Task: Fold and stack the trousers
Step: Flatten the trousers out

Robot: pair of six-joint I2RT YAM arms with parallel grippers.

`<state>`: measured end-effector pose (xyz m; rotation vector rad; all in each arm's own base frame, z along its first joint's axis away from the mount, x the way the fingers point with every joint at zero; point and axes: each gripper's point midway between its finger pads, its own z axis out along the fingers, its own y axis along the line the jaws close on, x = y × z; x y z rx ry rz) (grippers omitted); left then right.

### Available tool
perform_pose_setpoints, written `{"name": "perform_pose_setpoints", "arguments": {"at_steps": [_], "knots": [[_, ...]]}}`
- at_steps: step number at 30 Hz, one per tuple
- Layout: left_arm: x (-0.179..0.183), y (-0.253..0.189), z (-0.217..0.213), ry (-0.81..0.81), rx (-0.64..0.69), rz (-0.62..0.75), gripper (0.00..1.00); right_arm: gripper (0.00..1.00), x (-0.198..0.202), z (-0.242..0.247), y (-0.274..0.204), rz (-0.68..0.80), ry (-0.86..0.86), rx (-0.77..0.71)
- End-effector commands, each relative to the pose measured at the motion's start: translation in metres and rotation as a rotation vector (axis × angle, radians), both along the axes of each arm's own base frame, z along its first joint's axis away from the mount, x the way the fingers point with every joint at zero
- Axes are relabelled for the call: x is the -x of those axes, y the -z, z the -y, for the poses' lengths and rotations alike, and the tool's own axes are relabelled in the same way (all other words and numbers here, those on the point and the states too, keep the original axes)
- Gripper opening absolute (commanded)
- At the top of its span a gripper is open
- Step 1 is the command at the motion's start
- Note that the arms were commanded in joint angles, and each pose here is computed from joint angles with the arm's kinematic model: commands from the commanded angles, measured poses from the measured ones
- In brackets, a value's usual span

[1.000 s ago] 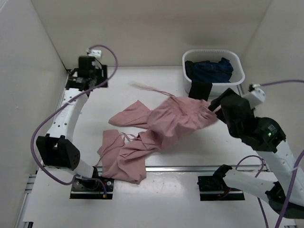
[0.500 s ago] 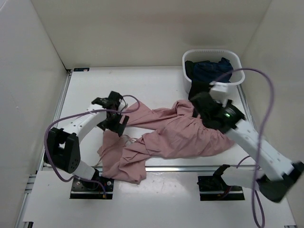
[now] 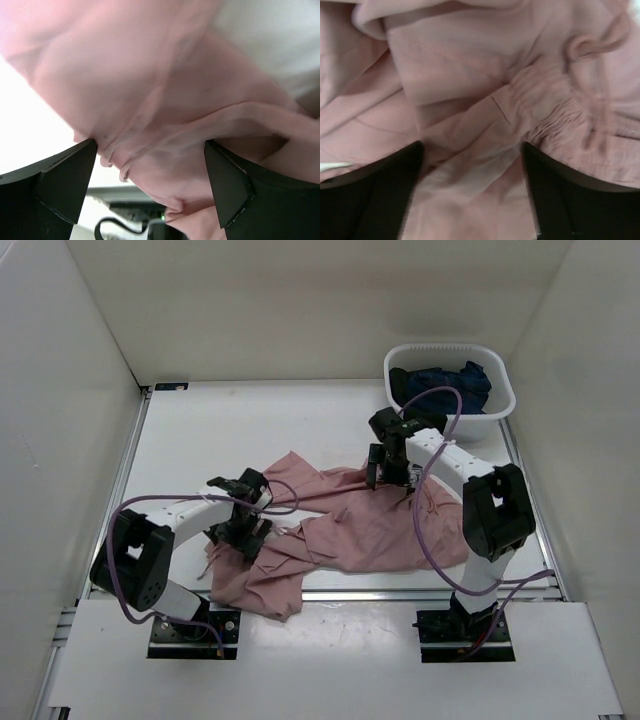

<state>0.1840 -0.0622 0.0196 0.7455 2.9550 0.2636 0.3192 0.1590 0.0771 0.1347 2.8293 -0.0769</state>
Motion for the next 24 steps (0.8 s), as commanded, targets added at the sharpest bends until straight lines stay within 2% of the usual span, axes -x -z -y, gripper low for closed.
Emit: {"name": "perform_pose_setpoints", "arguments": {"at_steps": [1, 2, 3, 5, 8, 10, 11, 13, 16, 22, 24], "knots": [[-0.063, -0.041, 0.007, -0.082, 0.104, 0.271, 1.0, 0.79, 0.005, -0.02, 0.021, -0.061, -0.014, -0.106], [-0.074, -0.054, 0.009, -0.099, 0.138, 0.312, 1.0, 0.6, 0.007, -0.02, 0.027, -0.071, -0.013, -0.101], [-0.077, -0.062, 0.008, -0.115, 0.159, 0.328, 1.0, 0.21, 0.005, -0.017, 0.027, -0.07, -0.004, -0.102], [-0.084, -0.078, 0.004, -0.152, 0.202, 0.353, 1.0, 0.01, 0.002, -0.013, 0.022, -0.044, 0.021, -0.087], [-0.079, -0.077, -0.003, -0.174, 0.19, 0.314, 1.0, 0.0, 0.001, -0.002, 0.003, 0.01, 0.034, -0.054], [-0.074, -0.067, -0.014, -0.193, 0.133, 0.279, 1.0, 0.0, 0.008, 0.011, -0.011, 0.026, 0.046, -0.007], [-0.072, -0.056, -0.027, -0.217, 0.074, 0.252, 1.0, 0.0, 0.005, 0.02, -0.032, 0.092, 0.069, 0.011], [-0.071, -0.044, -0.039, -0.256, 0.041, 0.218, 1.0, 0.0, 0.011, 0.033, -0.062, 0.162, 0.085, 0.025], [-0.086, -0.033, -0.04, -0.33, 0.13, 0.16, 1.0, 0.0, 0.02, 0.048, -0.089, 0.24, 0.113, 0.036], [-0.097, -0.007, -0.015, -0.354, 0.277, 0.006, 1.0, 0.0, 0.034, 0.063, -0.099, 0.268, 0.128, 0.067], [-0.093, 0.001, -0.006, -0.347, 0.303, -0.045, 0.7, 0.0, 0.036, 0.069, -0.104, 0.278, 0.135, 0.088]]}}
